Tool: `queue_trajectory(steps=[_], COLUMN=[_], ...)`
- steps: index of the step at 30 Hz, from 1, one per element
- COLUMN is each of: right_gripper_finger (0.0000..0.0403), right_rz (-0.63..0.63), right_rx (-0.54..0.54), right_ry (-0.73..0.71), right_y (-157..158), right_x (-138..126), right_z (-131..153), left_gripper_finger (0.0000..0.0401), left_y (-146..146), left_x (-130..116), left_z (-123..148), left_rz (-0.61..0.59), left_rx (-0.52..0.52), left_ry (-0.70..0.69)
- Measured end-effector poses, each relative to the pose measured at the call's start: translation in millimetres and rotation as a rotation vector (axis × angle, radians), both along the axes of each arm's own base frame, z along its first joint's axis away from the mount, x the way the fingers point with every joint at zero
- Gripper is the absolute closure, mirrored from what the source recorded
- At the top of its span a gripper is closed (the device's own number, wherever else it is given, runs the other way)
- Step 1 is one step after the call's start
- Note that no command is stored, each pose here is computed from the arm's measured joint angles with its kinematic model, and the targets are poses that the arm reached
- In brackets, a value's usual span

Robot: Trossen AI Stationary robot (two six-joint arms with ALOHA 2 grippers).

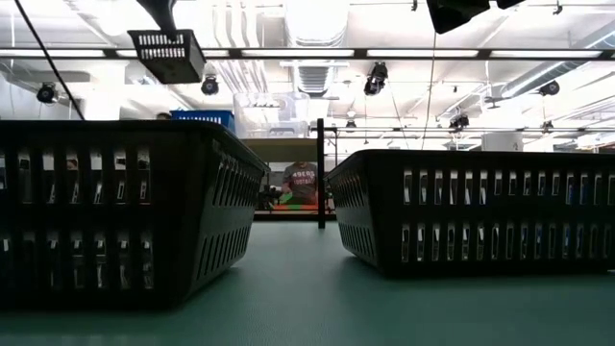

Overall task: Stack baskets on shelf by color
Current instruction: Put the top black bin on the shelf

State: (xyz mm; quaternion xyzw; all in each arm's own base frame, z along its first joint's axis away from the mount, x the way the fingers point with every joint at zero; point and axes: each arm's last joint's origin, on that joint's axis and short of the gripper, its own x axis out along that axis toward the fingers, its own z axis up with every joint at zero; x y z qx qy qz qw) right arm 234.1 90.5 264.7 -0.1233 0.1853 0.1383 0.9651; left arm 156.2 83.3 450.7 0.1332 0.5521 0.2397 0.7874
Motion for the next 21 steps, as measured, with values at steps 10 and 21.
queue_trajectory(steps=[10,21], right_gripper_finger=[0.0394,0.0394], right_rz=[-0.005,-0.004], right_rx=[0.017,0.016], right_ry=[0.006,0.005], right_y=[0.1,0.1], right_x=[-0.1,-0.1], right_z=[-0.1,-0.1], left_gripper_finger=[0.0401,0.0401], left_y=[6.9,23.6], left_x=[-13.3,-11.4], left_z=[-29.3,-76.9], left_rz=[0.013,0.020], left_rx=[-0.068,-0.101], left_ry=[0.056,0.175])
